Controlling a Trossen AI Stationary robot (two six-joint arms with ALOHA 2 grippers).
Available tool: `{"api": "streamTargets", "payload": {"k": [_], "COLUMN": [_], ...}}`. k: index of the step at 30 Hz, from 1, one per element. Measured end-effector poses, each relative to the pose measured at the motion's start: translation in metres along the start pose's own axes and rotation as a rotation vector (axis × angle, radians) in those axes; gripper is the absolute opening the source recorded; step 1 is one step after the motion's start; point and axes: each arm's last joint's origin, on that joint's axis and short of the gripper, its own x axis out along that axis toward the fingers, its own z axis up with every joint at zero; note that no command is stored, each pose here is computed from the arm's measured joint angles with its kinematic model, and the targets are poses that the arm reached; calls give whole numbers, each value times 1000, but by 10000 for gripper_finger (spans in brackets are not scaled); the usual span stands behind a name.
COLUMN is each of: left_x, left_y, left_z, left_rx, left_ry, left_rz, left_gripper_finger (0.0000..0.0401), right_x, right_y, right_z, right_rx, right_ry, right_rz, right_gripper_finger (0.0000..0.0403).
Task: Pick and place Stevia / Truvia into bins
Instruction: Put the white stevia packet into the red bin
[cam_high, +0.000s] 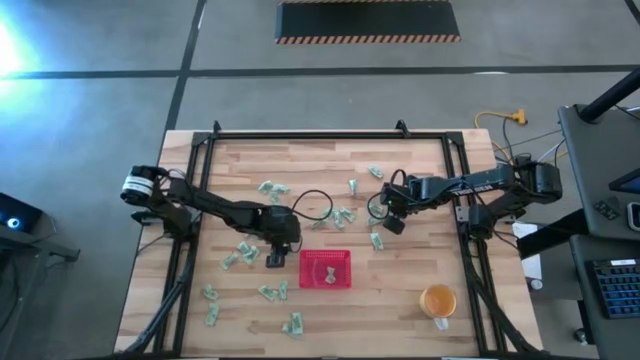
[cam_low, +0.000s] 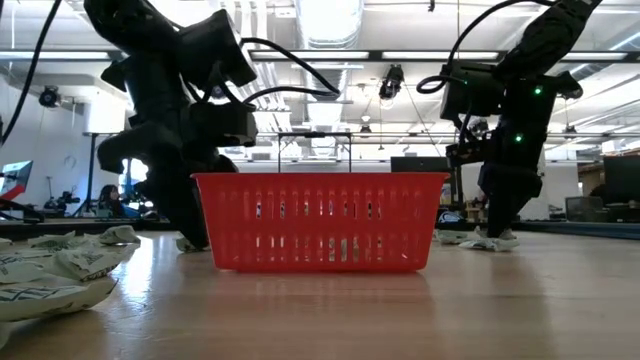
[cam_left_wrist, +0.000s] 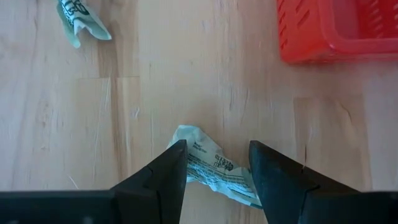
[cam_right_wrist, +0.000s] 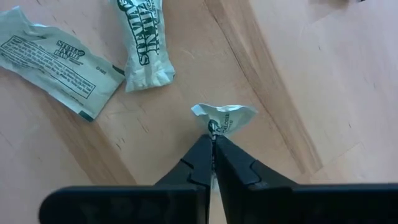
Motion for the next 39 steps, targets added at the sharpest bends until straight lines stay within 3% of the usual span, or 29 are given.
{"api": "streamTargets", "payload": {"k": [6, 13, 22, 29, 39], "left_x": [0, 0, 0, 0, 0], "left_y": [0, 0, 0, 0, 0], "left_z": [0, 0, 0, 0, -1], "left_rx": [0, 0, 3, 3, 3], "left_ry": [-1, -2, -2, -1, 1], "left_rz": [1, 3, 3, 3, 2], "left_gripper_finger": [156, 156, 156, 156, 156], "right_x": [-17, -57, -95, -93, -60], "right_y": [7, 24, 73, 112, 142], "right_z": [11, 21, 26, 24, 33], "right_rx": [-19, -109, -412, -642, -701], "right_ry": [-36, -176, -538, -710, -675], "right_rz": [158, 333, 635, 686, 656], "right_gripper_finger": [9, 9, 9, 9, 9]}}
